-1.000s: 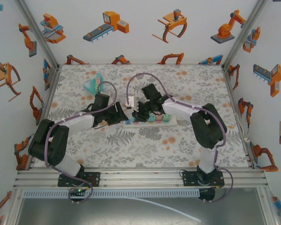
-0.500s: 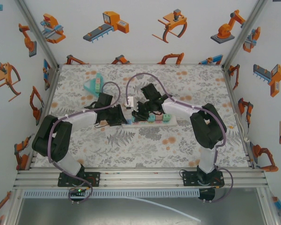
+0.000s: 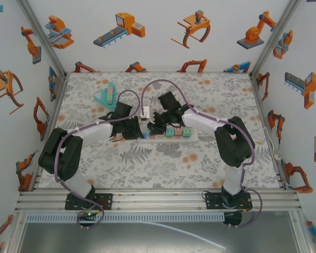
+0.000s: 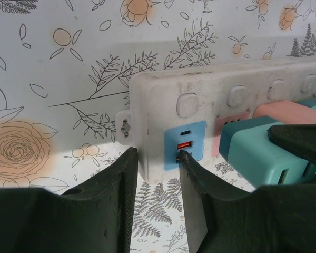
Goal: Pull the plug off the socket
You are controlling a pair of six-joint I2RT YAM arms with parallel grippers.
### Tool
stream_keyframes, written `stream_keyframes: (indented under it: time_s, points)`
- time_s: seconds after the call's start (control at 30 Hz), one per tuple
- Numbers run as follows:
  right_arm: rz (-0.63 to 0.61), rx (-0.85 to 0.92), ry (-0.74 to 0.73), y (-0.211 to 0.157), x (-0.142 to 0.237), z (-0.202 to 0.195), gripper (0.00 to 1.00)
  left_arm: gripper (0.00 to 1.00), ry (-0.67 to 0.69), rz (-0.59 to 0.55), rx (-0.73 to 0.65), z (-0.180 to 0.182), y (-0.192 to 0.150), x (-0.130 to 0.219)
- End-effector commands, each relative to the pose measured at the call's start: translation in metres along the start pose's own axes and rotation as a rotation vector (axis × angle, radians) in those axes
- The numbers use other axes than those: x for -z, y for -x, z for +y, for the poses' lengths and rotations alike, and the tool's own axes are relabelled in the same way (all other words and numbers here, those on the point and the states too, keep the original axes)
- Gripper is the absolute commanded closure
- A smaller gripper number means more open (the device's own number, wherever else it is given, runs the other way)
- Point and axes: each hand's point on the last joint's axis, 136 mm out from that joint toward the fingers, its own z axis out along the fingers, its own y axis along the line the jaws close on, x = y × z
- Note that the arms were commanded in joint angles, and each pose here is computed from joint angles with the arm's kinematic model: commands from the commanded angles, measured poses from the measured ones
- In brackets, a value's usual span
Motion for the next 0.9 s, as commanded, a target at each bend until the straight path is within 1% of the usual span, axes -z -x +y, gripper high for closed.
stream_keyframes:
  time_s: [0.0, 0.17, 0.27, 0.37, 0.47, 0.53, 0.6, 0.63, 0.73, 0.87]
  points:
    - [-0.120, 0.065, -0.007, 0.048, 0.016, -0.001, 0.81, 0.62, 0.196, 0.069, -0.020, 0.045, -0.024, -0.013]
    - [-0.126, 0.077, -0.024, 0.053, 0.022, -0.001, 0.82, 0.63, 0.181, 0.056, -0.011, 0.042, -0.022, -0.011]
    - [-0.127, 0.084, -0.044, 0.057, 0.029, -0.001, 0.82, 0.63, 0.110, 0.049, 0.016, 0.031, -0.018, -0.009]
    - [-0.124, 0.040, -0.099, 0.062, 0.036, -0.009, 0.82, 0.63, 0.069, 0.030, 0.032, 0.023, -0.012, -0.003]
    - [-0.125, -0.044, -0.139, 0.069, 0.048, -0.012, 0.82, 0.63, 0.033, -0.006, 0.030, 0.013, -0.003, 0.008]
    - [-0.145, -0.140, -0.186, 0.074, 0.055, -0.019, 0.83, 0.63, -0.025, -0.028, 0.025, 0.002, 0.004, 0.015]
    - [-0.178, -0.277, -0.254, 0.080, 0.067, -0.028, 0.87, 0.63, -0.108, -0.038, 0.014, -0.014, 0.011, 0.024]
    - [-0.201, -0.342, -0.278, 0.083, 0.073, -0.030, 0.87, 0.63, -0.125, -0.045, 0.012, -0.018, 0.014, 0.028]
    - [-0.312, -0.537, -0.341, 0.090, 0.091, -0.033, 0.85, 0.61, -0.142, -0.085, -0.015, -0.026, 0.025, 0.044]
    - [-0.506, -0.774, -0.434, 0.089, 0.118, -0.034, 0.85, 0.61, -0.156, -0.152, -0.068, -0.034, 0.036, 0.069]
